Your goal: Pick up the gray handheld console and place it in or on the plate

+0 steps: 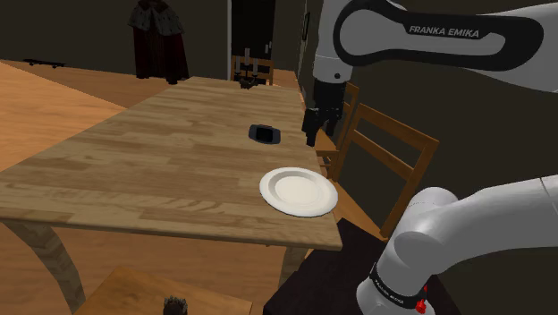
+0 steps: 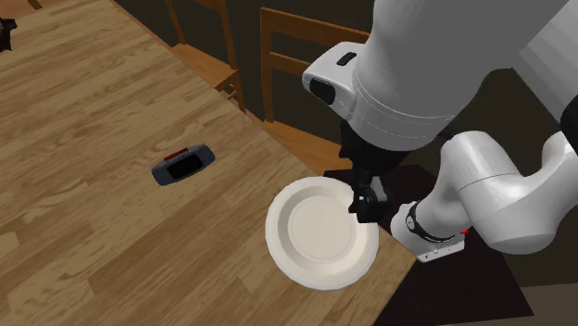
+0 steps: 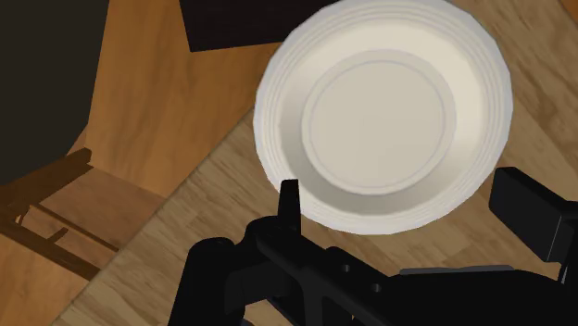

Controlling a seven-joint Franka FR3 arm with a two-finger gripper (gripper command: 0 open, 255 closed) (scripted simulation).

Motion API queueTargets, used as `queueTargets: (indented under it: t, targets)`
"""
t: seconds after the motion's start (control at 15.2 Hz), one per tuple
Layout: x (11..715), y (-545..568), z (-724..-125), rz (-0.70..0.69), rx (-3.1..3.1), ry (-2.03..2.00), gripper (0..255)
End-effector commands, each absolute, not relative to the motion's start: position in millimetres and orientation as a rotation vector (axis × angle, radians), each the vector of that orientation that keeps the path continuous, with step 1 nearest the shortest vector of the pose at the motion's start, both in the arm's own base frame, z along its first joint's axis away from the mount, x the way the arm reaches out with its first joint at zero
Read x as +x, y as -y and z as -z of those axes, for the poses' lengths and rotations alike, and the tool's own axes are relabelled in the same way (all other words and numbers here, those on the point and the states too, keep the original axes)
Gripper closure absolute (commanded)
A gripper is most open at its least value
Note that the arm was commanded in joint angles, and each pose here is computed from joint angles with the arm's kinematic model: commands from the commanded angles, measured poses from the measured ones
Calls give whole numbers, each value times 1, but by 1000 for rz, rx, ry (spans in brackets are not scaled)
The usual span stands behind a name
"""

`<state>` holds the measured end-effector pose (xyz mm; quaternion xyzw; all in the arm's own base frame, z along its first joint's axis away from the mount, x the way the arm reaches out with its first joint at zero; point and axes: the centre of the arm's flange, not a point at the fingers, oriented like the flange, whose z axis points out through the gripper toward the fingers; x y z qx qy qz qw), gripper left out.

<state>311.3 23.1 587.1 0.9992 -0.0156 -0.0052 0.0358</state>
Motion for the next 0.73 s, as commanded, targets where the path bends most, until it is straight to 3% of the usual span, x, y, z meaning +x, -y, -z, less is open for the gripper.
queueTargets:
  t: [0.0, 0.66]
  targets:
    - [311, -23, -587, 16, 3070, 48, 0]
    - [415, 51, -553, 27, 3065, -233, 0]
